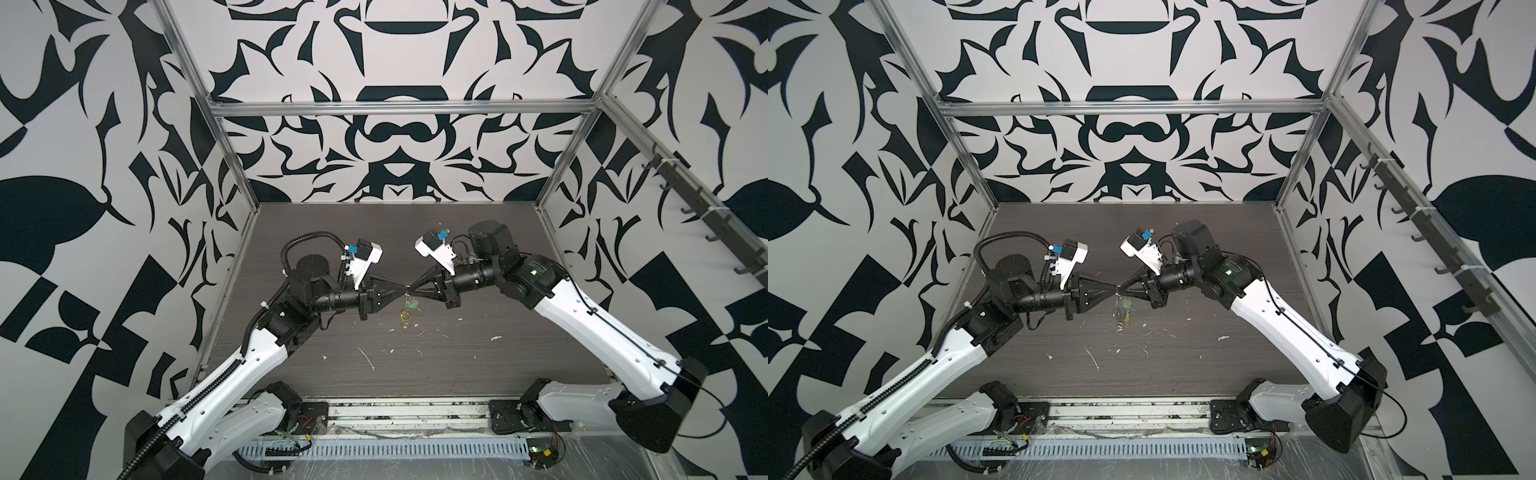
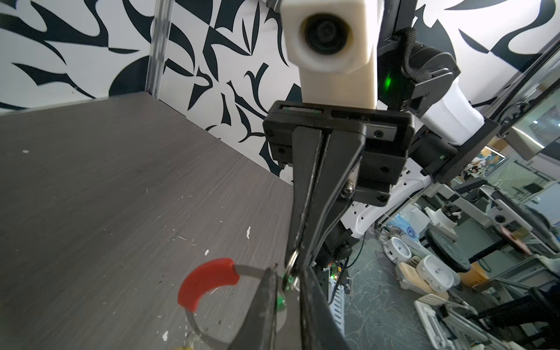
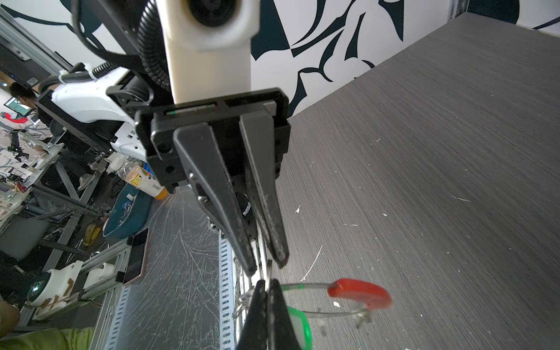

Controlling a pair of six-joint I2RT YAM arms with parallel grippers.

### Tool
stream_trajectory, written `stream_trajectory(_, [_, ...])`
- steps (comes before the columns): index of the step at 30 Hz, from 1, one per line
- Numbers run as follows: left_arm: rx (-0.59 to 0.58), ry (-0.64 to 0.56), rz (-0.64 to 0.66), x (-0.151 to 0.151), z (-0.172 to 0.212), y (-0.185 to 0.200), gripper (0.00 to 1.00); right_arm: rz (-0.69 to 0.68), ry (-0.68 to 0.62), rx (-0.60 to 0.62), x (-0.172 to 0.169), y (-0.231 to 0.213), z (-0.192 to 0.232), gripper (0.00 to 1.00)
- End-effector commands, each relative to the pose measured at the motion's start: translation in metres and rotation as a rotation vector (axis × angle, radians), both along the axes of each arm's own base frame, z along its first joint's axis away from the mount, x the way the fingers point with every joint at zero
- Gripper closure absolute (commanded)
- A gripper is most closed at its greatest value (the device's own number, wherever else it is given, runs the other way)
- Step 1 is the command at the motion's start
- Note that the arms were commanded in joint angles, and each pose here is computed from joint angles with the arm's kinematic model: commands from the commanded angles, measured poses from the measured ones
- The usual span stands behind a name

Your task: Remove the keys from the keyring

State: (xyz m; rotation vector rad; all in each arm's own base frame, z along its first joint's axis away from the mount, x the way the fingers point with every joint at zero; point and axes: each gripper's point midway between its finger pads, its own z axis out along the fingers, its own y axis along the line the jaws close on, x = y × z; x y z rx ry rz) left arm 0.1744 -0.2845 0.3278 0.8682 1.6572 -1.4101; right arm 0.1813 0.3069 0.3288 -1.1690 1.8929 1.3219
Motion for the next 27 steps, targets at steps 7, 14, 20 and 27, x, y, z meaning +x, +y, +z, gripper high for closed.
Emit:
stream_trajectory(7, [-0.028, -0.031, -0.025, -0.004, 0.012, -0.002, 0.80, 0.016, -0.052, 0.071, -0.004, 0.002, 0.025, 1.00])
stream_trajectory(14, [-0.032, -0.032, -0.024, -0.004, 0.014, -0.004, 0.94, 0.012, -0.044, 0.075, -0.004, 0.003, 0.025, 1.00])
stream_trajectory(20, [-0.045, -0.055, 0.005, -0.003, 0.020, -0.006, 1.00, -0.010, -0.044, 0.091, -0.004, 0.002, 0.028, 1.00])
stream_trajectory(27, [-0.061, -0.114, 0.105, 0.003, 0.028, 0.006, 1.00, -0.116, -0.139, 0.177, -0.003, -0.012, 0.057, 0.63])
